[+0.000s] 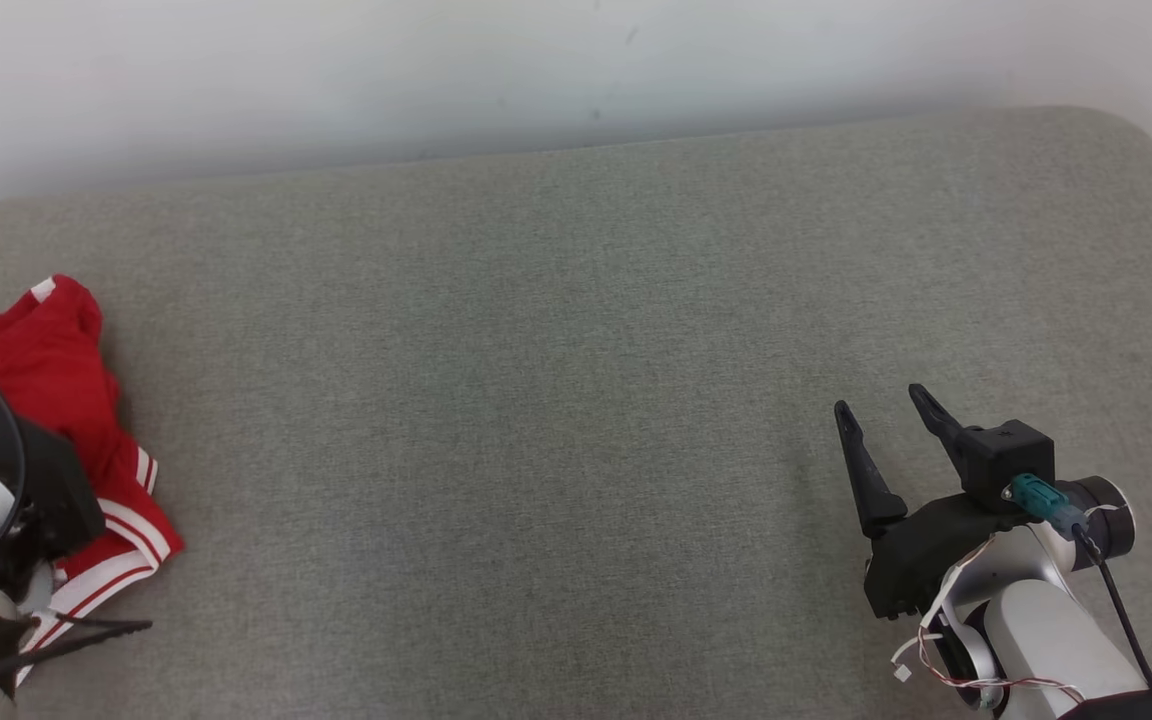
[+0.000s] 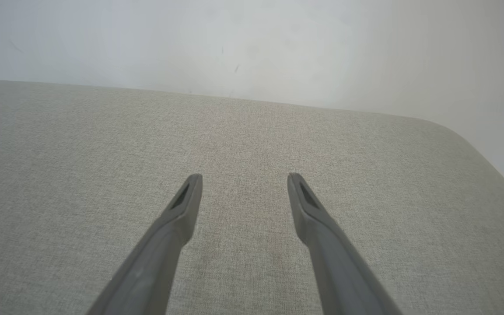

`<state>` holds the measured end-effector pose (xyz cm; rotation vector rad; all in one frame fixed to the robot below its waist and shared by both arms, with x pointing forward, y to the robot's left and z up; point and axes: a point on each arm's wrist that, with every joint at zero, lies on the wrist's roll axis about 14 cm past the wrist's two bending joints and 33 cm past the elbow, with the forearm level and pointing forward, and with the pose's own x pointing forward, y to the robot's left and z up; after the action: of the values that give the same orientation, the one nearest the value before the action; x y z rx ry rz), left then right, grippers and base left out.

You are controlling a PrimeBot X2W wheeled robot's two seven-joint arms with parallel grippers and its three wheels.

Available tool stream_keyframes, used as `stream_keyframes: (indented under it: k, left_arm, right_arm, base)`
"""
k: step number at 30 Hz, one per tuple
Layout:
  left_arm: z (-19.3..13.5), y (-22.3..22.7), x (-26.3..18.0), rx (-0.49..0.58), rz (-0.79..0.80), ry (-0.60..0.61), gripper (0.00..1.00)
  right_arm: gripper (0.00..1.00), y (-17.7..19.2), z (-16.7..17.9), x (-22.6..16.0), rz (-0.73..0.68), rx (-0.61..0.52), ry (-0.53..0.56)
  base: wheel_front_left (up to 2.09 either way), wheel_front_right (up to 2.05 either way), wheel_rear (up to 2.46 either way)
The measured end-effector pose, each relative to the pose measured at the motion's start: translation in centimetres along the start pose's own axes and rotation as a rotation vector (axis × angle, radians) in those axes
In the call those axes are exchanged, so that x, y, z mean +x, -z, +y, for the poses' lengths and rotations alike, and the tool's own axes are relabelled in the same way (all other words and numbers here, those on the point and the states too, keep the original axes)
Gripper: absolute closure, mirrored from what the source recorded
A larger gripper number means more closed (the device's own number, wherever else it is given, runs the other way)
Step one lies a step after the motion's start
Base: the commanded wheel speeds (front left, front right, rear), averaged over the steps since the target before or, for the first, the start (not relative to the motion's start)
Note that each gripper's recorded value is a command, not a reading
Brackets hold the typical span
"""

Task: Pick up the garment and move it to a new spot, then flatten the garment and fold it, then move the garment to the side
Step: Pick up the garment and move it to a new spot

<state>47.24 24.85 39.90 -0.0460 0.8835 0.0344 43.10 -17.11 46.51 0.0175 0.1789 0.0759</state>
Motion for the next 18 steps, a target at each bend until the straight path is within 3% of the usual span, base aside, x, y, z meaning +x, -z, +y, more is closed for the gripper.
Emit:
stream_keyframes:
  k: [9, 13, 18]
  left_arm:
    - [0.0, -3.6, -1.5, 0.059, -0.113, -0.008, 1.00]
    - [-2.3, -7.7, -3.3, 0.088, -0.243, 0.041, 1.00]
    - [-6.6, -9.9, -5.0, 0.171, -0.348, 0.124, 1.00]
  right_arm:
    - [0.00, -0.5, 1.1, 0.5, -0.007, -0.001, -0.026]
    - [0.00, -0.6, 1.6, 0.3, -0.005, 0.006, -0.031]
    - [0.00, -0.7, 1.9, -0.3, -0.010, 0.026, -0.033]
  base:
    - [0.00, 0.00, 0.00]
    - [0.00, 0.00, 0.00]
    - [0.00, 0.00, 0.00]
